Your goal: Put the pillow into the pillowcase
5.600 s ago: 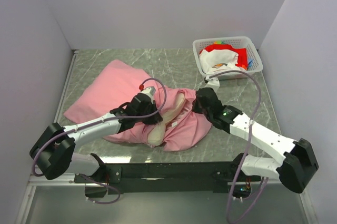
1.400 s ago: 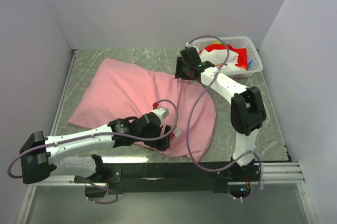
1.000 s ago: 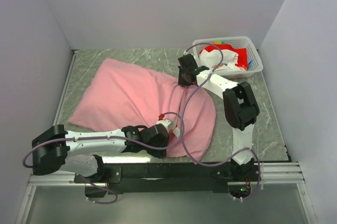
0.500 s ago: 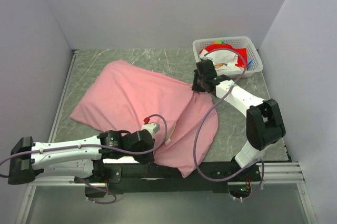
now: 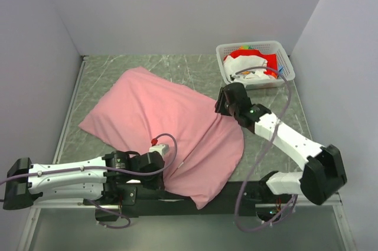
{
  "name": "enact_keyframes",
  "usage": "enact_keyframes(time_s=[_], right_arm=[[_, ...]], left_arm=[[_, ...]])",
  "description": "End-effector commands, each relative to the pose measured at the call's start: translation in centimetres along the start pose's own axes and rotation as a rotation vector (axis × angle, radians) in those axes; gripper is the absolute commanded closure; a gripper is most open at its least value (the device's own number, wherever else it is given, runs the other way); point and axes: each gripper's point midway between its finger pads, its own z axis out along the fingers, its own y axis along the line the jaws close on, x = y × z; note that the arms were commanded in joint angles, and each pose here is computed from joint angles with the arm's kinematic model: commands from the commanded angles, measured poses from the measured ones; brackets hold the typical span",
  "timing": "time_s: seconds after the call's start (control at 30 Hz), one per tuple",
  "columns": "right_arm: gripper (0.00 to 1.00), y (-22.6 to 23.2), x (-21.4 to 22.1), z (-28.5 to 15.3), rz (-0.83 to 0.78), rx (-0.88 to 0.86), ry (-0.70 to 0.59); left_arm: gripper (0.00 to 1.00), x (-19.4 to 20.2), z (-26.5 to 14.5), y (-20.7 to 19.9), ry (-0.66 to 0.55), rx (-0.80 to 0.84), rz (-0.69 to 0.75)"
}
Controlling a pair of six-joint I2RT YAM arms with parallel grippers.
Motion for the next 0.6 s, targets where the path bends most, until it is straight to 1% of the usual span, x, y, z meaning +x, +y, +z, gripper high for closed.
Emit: enact_keyframes(time_s=[0.0,0.07,0.1,0.17,0.3,0.47,0.5,0.57], right_arm=[[0.57,0.4,1.4,-1.9,0.015,0.009,-0.059],[0.6,1.4,3.0,-2.5,0.007,-0.024,-0.036],[0.64,1.0,4.0,-2.8,0.014,-0.02,-0.027],[0.65,1.0,5.1,-3.1,0.017,-0.035,-0.018],[0.61,0.9,7.1,-3.1,0.051,-0.088,0.005],[0.54,2.4,7.4,-2.0,0.057,-0.126,0.033],[0.51,2.8,7.3,-1.8,0.062,-0.137,0.033],[0.5,3.0,7.7,-1.1,0.059,-0.135,0.048]], left_arm=[[0.99,0.1,-0.1,-1.1,0.016,0.033,0.006],[0.99,0.0,-0.2,-1.2,0.01,0.033,0.011],[0.99,-0.1,-0.2,-1.3,0.007,0.033,0.012],[0.99,-0.2,-0.3,-1.3,0.004,0.03,0.015],[0.99,-0.1,-0.3,-1.4,0.006,0.036,0.013],[0.99,-0.2,-0.4,-1.5,0.004,0.033,0.015],[0.99,-0.2,-0.5,-1.5,0.003,0.036,0.016],[0.99,-0.3,-0.4,-1.5,0.001,0.034,0.018]])
